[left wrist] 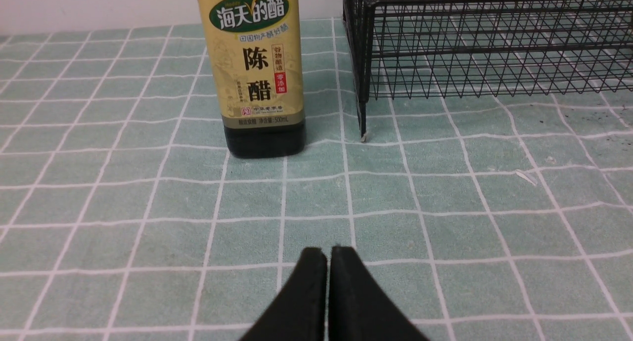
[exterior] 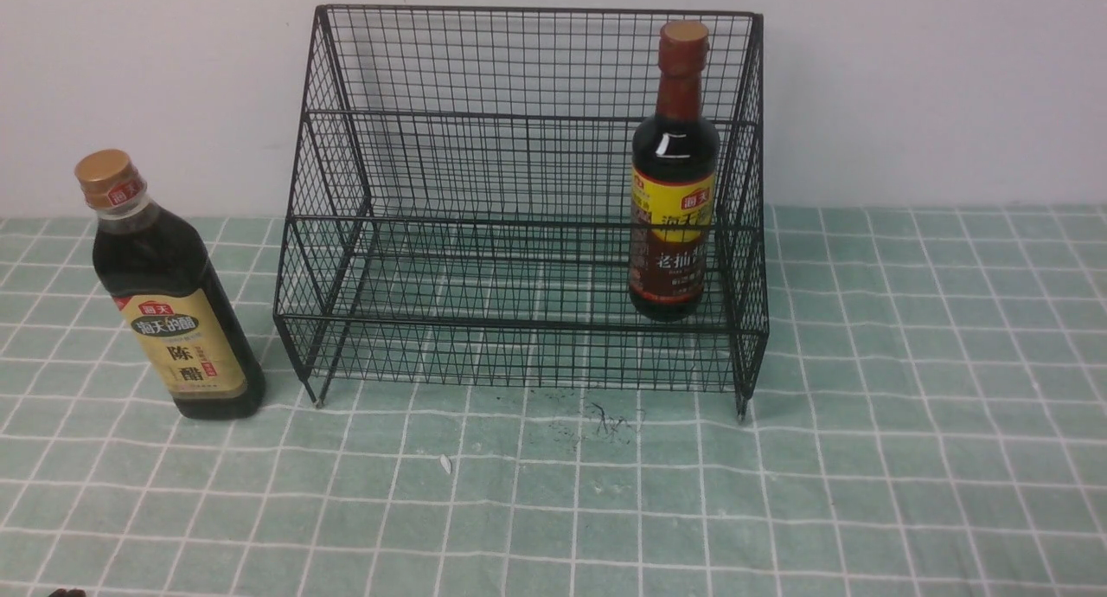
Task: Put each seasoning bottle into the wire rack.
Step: Use the left arm to grab the condiment bottle closest to it
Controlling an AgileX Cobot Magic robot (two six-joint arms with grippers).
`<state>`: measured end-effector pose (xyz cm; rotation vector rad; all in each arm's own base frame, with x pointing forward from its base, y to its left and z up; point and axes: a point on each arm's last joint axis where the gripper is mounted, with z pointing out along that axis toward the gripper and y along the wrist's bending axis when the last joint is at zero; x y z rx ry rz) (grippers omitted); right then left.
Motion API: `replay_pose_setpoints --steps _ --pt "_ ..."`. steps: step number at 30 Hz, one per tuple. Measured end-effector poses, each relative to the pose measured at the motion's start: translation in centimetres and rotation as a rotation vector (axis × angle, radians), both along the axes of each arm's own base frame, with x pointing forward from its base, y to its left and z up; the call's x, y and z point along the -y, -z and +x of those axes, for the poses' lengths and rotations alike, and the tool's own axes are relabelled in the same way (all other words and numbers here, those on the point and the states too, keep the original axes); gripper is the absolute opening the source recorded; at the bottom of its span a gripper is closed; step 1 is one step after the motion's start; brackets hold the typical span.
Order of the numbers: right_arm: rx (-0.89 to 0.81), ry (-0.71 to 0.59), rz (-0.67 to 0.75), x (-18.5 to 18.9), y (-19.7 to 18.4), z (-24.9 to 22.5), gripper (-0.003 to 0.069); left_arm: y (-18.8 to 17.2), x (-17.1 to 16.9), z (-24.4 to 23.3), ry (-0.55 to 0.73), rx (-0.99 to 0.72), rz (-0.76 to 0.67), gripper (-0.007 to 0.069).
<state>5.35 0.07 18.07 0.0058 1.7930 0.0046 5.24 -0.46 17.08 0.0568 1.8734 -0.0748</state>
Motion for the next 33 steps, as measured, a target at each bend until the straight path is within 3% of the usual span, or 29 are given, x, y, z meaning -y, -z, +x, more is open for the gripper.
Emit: replay_pose_setpoints --steps 10,15,28,32,33 --pt "0.0 0.0 0.0 0.0 0.0 0.0 -0.0015 -0.1 -0.3 0.1 -0.008 0.023 0.077 -0.0006" --pt "0.0 0.0 0.0 0.0 0.0 0.0 -0.0015 -1.8 0.0 0.4 -0.029 0.194 -0.137 -0.0006" --pt "0.001 0.0 0.0 0.0 0.0 0.0 -0.0015 -6.3 -0.1 0.0 -0.003 0.682 -0.225 -0.0005" --pt "0.001 0.0 0.0 0.0 0.0 0.0 -0.0015 -7.3 0.0 1.0 -0.008 0.637 -0.208 0.0029" --pt "0.001 0.0 0.0 0.0 0.0 0.0 -0.0015 -8.2 0.0 2.0 -0.012 0.602 -0.193 0.0075"
